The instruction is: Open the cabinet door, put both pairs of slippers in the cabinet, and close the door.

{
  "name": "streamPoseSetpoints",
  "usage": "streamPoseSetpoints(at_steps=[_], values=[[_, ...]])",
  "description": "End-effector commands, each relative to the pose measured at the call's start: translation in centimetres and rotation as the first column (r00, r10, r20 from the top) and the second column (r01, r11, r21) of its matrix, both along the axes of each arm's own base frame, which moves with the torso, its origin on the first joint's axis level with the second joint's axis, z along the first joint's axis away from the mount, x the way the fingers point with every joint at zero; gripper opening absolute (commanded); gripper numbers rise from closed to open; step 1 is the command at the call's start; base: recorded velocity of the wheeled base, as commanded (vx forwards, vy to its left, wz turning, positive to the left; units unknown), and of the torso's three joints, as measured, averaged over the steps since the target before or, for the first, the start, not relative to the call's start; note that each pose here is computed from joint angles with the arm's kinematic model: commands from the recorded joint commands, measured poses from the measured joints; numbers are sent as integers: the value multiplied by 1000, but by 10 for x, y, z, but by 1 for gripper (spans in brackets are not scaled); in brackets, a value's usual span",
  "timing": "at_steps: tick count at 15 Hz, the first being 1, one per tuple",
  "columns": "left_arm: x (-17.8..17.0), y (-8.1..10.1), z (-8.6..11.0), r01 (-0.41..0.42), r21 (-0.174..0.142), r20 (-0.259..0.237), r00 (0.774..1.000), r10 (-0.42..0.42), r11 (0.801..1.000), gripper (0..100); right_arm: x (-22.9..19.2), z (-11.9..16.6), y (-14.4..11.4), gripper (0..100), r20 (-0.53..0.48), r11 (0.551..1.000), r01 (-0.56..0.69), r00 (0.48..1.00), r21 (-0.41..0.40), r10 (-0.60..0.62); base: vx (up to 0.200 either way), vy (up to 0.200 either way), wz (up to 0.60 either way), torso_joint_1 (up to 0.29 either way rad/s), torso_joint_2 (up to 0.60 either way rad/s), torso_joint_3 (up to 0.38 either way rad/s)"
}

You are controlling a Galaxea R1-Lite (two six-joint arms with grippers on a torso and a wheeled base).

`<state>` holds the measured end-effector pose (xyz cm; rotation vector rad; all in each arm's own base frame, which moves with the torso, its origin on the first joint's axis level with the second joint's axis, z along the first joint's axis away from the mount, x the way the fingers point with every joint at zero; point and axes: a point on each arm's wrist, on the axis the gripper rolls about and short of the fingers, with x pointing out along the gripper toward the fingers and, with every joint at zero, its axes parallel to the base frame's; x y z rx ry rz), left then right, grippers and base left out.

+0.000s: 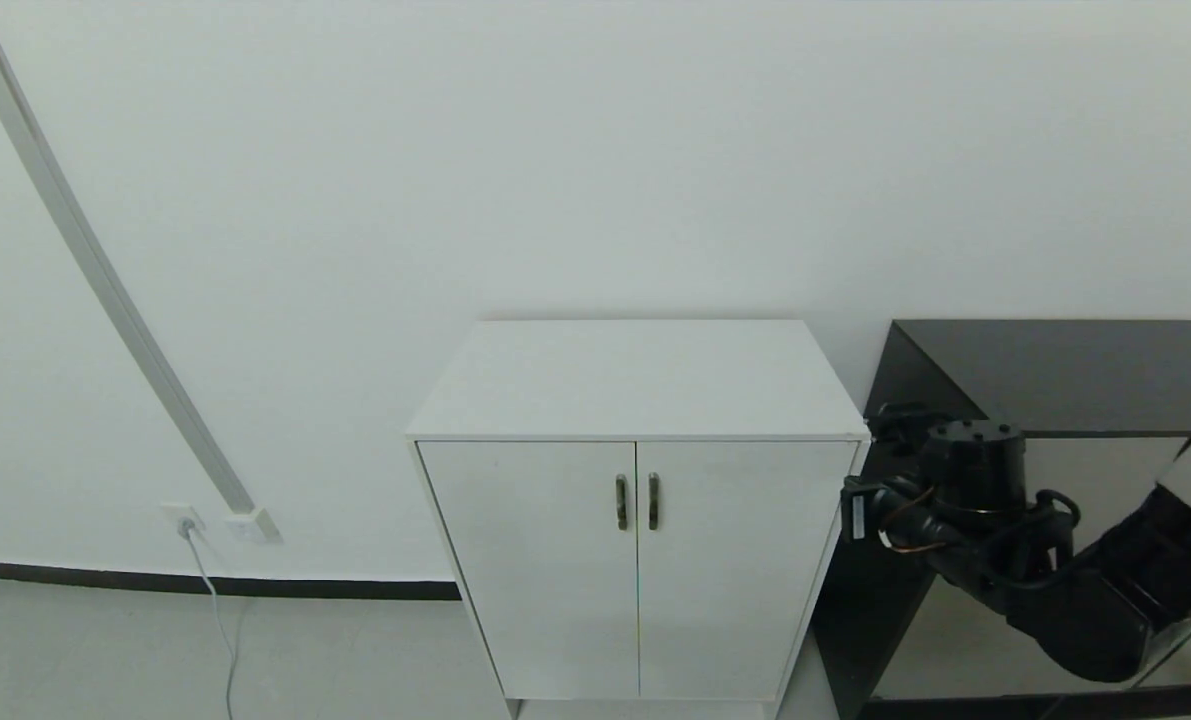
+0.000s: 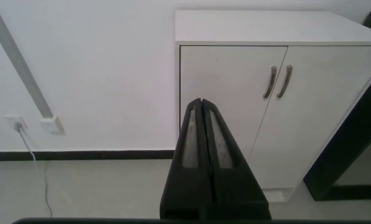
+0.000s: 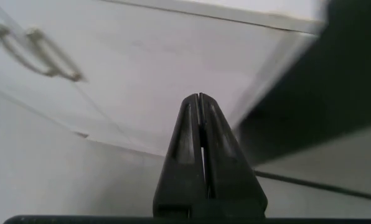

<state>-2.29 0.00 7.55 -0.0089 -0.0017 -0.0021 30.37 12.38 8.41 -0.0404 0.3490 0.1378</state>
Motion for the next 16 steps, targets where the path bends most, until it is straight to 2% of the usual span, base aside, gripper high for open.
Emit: streamPoseSetpoints(at_steps=[1, 8, 16], values=[[0, 0, 0, -1, 0, -2, 1000, 1, 1000, 0, -15, 14, -18, 0, 23, 999, 42, 999, 6, -42, 0, 0, 0, 0, 0, 0], [0, 0, 0, 1, 0, -2, 1000, -1, 1000, 0, -63, 26, -63, 0, 23, 991, 123, 992, -45, -122, 0, 0, 0, 0, 0, 0], [0, 0, 0, 1, 0, -2, 1000, -1, 1000, 0, -124, 27, -82, 0, 22, 991, 117, 993, -68, -116, 0, 0, 0, 0, 0, 0]])
